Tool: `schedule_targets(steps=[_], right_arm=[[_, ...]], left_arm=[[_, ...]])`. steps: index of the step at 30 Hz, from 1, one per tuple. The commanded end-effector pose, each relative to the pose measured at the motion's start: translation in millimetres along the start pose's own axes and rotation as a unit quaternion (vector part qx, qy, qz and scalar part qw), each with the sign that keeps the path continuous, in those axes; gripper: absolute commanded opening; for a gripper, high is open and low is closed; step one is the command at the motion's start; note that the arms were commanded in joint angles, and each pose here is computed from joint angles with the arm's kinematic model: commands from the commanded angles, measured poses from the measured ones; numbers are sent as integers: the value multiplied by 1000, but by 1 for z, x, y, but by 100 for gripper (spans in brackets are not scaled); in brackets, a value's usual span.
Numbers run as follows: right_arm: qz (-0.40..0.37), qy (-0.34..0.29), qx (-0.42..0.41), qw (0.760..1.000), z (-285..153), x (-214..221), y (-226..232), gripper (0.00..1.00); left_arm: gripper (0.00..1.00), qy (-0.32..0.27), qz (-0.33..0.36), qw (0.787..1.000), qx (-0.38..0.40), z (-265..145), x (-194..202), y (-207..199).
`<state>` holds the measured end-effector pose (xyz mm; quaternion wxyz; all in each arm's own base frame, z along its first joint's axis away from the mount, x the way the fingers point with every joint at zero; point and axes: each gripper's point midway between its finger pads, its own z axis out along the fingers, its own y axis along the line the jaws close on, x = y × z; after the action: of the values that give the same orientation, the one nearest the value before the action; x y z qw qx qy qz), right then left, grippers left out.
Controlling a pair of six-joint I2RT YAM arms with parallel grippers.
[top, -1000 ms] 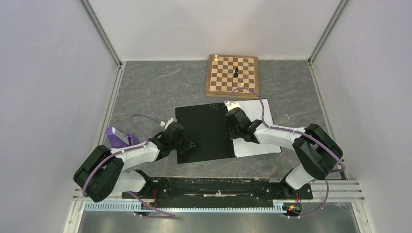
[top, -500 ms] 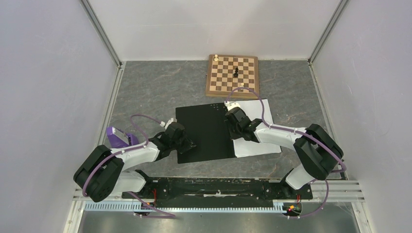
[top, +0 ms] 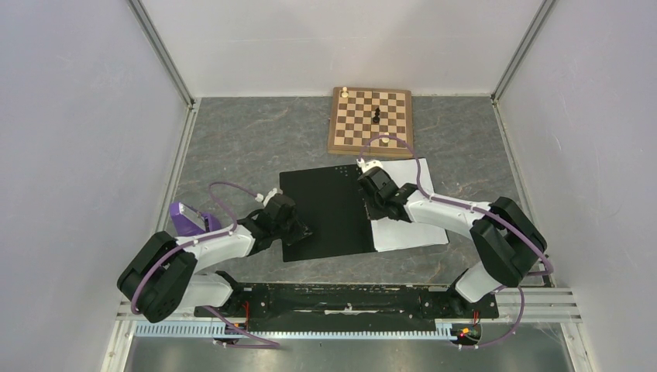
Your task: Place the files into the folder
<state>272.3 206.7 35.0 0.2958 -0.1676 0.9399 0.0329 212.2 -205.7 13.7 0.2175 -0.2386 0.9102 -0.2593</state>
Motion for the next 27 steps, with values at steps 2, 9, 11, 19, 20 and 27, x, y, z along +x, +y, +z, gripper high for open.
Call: schedule_targets(steps=[2, 9, 11, 19, 20, 27], right_arm=[[-19, -41, 17, 999, -7, -40, 8, 27], [-47, -28, 37, 998, 6, -43, 20, 31], [-50, -26, 40, 998, 8, -42, 20, 31], [-56, -16, 40, 997, 19, -36, 22, 27], [-57, -16, 38, 998, 20, -36, 24, 26], [-62, -6, 51, 997, 30, -29, 22, 22]], left_arm=[[5, 45, 60, 991, -112, -12, 18, 54], [24, 31, 111, 991, -62, -31, -5, 3], [29, 22, 123, 991, -51, -36, -13, -9], [43, 0, 134, 990, -40, -49, -40, -25], [43, -1, 131, 991, -39, -49, -43, -25], [43, -5, 130, 990, -46, -51, -58, -22]])
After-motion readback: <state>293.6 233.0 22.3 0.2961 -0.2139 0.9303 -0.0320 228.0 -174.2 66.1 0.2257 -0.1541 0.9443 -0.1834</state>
